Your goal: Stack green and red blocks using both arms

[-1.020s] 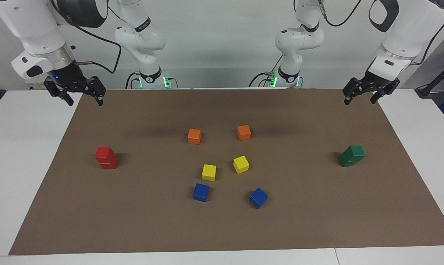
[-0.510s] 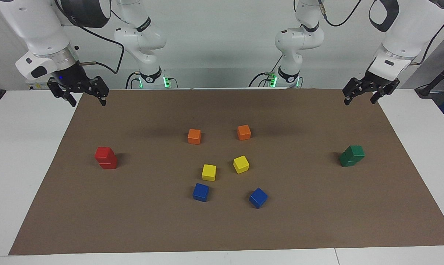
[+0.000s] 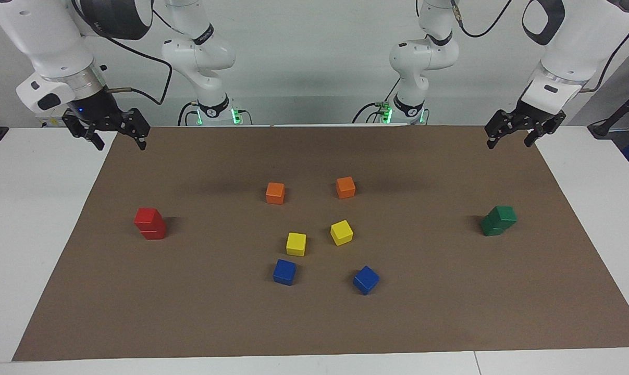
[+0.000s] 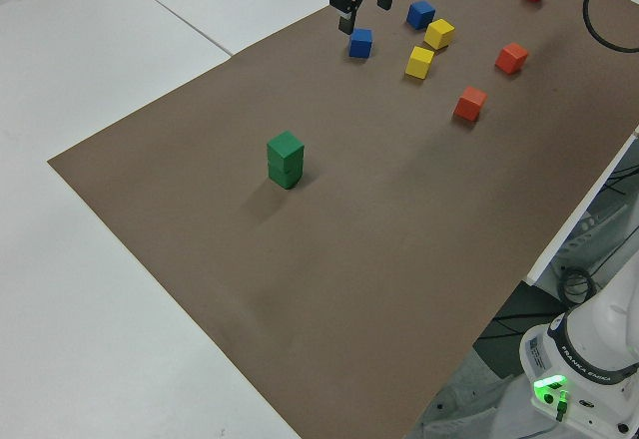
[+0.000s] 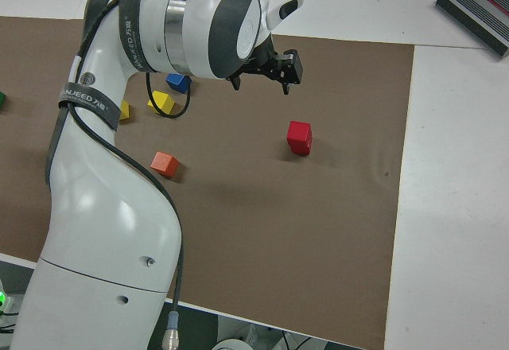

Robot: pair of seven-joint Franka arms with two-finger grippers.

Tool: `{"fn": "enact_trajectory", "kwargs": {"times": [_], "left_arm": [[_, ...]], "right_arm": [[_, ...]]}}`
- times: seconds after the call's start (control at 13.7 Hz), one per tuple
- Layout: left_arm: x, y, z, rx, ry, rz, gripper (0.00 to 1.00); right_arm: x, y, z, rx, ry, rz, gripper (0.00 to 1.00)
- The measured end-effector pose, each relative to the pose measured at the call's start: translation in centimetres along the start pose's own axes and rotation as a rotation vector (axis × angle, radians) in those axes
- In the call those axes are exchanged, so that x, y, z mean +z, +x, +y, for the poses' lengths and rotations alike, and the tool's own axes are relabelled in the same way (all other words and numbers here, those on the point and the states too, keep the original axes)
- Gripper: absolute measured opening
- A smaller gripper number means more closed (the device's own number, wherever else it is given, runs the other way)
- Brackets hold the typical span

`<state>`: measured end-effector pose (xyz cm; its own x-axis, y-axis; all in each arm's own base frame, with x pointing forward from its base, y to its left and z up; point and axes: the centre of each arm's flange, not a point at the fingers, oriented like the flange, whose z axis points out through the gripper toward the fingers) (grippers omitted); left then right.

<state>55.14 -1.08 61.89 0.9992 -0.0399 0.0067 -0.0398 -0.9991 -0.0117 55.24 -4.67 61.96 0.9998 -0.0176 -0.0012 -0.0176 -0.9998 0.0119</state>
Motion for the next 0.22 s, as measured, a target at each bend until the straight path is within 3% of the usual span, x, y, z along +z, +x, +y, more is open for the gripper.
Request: {"fn": "enact_trajectory", "kwargs": {"times": [0.22], "left_arm": [[0.00, 0.00, 0.00, 0.000, 0.000, 0.000, 1.00]], "right_arm": [[0.04, -0.04, 0.04, 0.004, 0.000, -0.004, 1.00]]}}
